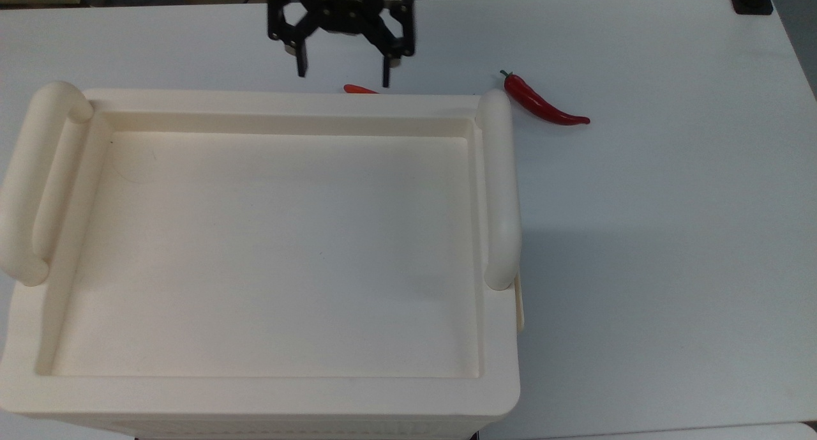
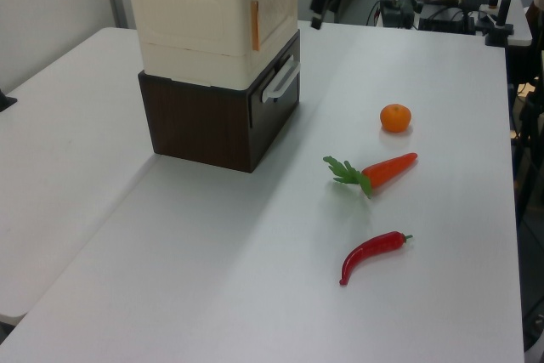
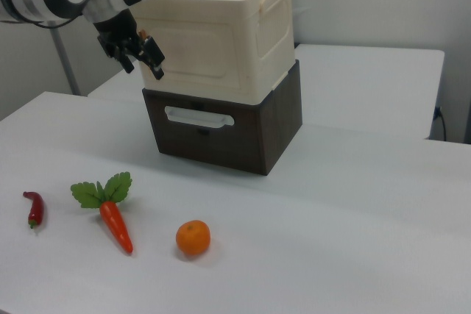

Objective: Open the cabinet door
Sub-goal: 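Move the gripper down to the orange handle edge of the cabinet door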

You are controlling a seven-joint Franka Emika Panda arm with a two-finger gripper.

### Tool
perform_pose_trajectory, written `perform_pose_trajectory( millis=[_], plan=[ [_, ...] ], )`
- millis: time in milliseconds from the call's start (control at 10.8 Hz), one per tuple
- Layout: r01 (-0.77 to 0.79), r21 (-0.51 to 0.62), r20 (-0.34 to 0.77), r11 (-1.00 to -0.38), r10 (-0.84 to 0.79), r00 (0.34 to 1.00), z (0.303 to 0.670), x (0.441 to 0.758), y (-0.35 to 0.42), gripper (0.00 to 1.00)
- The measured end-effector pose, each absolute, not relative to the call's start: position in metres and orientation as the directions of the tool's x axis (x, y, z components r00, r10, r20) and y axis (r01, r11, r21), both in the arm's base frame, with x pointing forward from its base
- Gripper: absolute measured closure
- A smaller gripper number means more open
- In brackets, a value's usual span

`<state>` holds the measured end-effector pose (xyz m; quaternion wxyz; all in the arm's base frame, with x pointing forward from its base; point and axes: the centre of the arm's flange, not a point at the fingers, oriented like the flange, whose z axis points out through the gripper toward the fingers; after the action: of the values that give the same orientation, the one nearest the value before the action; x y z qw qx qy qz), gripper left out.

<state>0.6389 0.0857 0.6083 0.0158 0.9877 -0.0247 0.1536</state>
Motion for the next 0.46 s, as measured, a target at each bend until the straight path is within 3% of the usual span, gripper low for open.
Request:
perform_pose_trajectory(
  millis=[463],
  plan=[
    [-0.017, -0.012, 0.496, -1.0, -0.021, 0.868, 0.611, 0.663, 0.12, 0.0]
  ],
)
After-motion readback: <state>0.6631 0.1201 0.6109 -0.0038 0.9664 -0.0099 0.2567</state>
